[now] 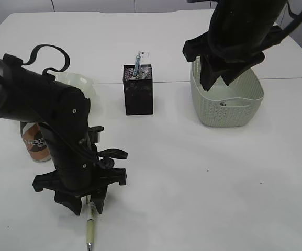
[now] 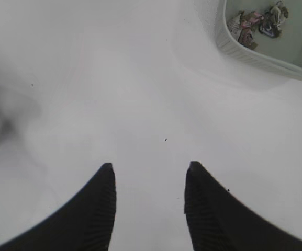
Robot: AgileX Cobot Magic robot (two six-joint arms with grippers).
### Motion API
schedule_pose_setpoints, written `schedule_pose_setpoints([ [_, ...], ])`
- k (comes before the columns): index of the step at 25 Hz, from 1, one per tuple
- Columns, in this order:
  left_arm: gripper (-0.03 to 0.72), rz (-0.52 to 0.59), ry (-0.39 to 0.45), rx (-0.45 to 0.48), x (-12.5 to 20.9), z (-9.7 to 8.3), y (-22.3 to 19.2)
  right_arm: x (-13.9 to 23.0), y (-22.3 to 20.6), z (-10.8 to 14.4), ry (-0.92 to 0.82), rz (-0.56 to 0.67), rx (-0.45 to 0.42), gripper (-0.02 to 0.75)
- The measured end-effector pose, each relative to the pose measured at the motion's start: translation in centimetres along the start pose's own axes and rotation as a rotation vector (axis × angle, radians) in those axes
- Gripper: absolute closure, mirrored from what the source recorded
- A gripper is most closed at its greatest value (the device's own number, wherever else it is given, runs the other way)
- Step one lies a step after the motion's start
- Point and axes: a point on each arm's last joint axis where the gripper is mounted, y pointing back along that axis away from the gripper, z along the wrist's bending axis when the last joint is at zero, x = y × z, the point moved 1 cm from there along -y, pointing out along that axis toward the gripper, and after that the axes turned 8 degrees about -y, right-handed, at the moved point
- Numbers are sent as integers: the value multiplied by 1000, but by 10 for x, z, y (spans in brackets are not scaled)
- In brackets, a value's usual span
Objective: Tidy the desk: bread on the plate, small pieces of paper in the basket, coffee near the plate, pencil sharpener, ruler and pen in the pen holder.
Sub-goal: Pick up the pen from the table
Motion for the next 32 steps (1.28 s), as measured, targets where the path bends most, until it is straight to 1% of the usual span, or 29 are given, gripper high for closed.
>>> schedule_pose_setpoints([
  [13,370,4,2,7,0,-1,0,0,0,0,0,2,0,412],
  [18,370,43,14,7,2,-1,-9,0,2,0,0,-2,0,412],
  [23,379,51,8,8,2,-2,-10,1,2,0,0,-4,-1,412],
  [26,428,56,2,4,2,-2,-10,1,2,0,-2,-2,-6,412],
  [28,491,56,-4,0,2,-1,-10,1,2,0,0,-4,-1,412],
  [30,575,54,-20,-2,2,-1,-10,1,2,0,0,-4,-1,412],
  [31,606,54,-26,-4,2,-1,-10,1,2,0,0,-4,-1,412],
  [32,617,52,-32,-7,2,-1,-10,1,2,0,0,-2,0,412],
])
